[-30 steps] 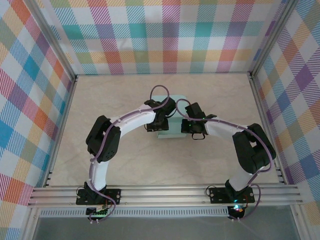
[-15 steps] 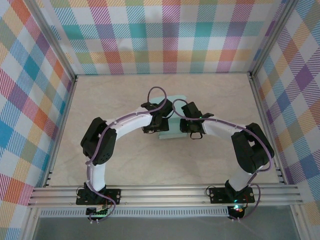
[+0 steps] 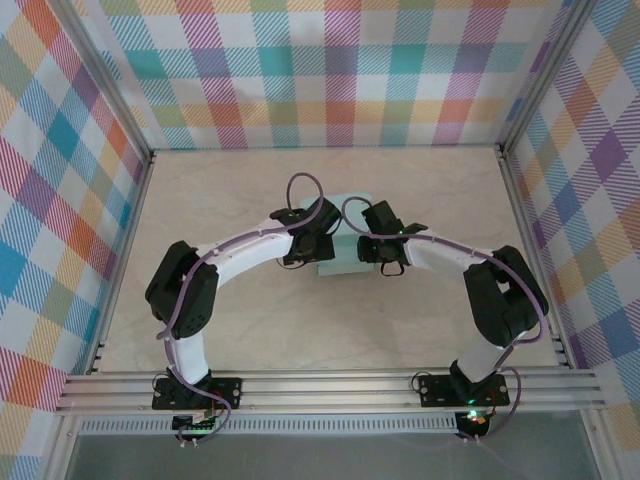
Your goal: Fold the paper box
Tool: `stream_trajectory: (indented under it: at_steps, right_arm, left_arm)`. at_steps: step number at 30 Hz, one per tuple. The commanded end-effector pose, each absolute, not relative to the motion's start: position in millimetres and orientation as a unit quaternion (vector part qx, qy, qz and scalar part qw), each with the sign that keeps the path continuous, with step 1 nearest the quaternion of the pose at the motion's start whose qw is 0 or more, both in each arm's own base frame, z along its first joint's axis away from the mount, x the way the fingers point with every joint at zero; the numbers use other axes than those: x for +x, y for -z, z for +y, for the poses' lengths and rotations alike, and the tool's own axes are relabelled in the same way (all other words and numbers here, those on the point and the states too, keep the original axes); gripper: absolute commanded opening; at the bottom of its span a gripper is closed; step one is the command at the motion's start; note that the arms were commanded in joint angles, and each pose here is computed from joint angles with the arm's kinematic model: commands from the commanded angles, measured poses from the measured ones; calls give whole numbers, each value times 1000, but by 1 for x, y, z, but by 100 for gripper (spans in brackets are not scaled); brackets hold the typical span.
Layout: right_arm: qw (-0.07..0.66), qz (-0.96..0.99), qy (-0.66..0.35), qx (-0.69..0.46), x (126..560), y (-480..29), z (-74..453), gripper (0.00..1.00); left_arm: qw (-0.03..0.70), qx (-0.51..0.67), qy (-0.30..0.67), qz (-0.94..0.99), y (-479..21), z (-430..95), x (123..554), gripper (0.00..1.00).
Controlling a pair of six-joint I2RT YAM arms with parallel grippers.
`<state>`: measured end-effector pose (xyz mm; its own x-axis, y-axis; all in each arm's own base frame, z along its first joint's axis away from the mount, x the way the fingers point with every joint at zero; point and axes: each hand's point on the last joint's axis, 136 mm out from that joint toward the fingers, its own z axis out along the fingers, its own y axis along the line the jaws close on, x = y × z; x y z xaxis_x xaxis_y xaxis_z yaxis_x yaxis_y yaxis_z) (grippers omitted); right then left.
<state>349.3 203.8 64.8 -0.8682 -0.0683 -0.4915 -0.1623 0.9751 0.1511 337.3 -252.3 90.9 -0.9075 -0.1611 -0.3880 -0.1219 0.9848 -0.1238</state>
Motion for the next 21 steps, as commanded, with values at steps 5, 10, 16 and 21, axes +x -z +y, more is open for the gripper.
stream_trajectory:
  at_steps: [5, 10, 16, 21]
  right_arm:
    - [237, 957, -135, -98, 357, -69, 216, 33]
    - [225, 959, -131, -110, 351, -63, 215, 30]
    - [213, 962, -126, -112, 344, -53, 211, 26]
    - [219, 961, -131, -109, 339, -53, 209, 27]
  left_arm:
    - [239, -92, 111, 960, -107, -248, 344, 72]
    - [223, -105, 120, 962, -91, -247, 340, 63]
    - [218, -117, 138, 959, -82, -248, 340, 59]
    - [213, -131, 145, 957, -73, -244, 338, 51]
